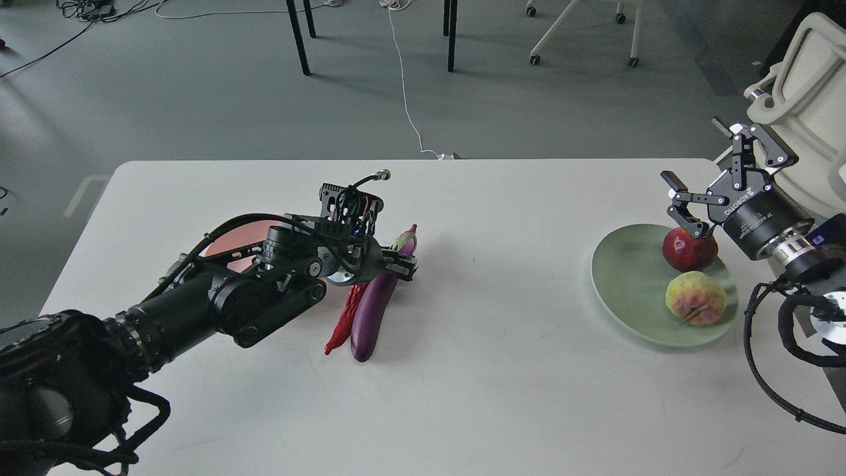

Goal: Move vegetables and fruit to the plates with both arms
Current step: 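Grasp the purple eggplant with the left gripper and lift it toward the pink plate, then lower the eggplant onto the pink plate with the left gripper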

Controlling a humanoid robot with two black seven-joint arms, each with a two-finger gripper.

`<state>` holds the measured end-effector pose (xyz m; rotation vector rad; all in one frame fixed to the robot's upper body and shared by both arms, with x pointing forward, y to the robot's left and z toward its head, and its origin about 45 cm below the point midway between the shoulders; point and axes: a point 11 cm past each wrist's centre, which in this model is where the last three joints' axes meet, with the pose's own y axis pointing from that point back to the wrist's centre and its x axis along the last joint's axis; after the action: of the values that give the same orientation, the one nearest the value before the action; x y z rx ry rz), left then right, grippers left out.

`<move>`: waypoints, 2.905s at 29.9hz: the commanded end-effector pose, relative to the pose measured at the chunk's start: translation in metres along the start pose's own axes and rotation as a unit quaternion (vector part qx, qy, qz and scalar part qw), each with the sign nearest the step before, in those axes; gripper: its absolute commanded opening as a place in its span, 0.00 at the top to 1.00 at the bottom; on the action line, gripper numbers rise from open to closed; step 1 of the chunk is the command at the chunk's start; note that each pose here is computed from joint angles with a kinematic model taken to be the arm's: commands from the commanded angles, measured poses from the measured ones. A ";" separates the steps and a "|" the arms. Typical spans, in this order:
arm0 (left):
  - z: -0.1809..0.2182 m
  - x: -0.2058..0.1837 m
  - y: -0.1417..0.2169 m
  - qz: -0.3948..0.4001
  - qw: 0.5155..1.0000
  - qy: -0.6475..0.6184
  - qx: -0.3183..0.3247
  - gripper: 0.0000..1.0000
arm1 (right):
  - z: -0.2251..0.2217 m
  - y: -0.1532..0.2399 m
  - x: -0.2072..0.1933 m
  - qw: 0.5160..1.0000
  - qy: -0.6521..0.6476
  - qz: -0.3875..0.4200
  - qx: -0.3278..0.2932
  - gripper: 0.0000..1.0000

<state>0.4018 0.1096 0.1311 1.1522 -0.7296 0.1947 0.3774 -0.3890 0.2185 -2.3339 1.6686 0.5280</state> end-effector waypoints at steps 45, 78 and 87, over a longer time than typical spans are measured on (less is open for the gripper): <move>-0.113 0.023 0.119 0.027 0.999 0.016 -0.015 0.90 | -0.005 0.004 0.004 1.000 0.008 0.003 -0.001 0.03; -0.093 -0.012 0.108 -0.003 0.999 0.005 -0.040 0.90 | -0.015 0.026 0.022 0.999 0.021 0.031 -0.001 0.03; -0.093 -0.006 0.093 -0.001 1.000 -0.014 -0.025 0.90 | -0.010 0.021 0.018 1.000 0.016 0.024 -0.002 0.03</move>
<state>0.3818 0.2262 0.1780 1.0889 -0.7535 0.1357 0.3618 -0.4199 0.2219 -2.3176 1.7551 0.5035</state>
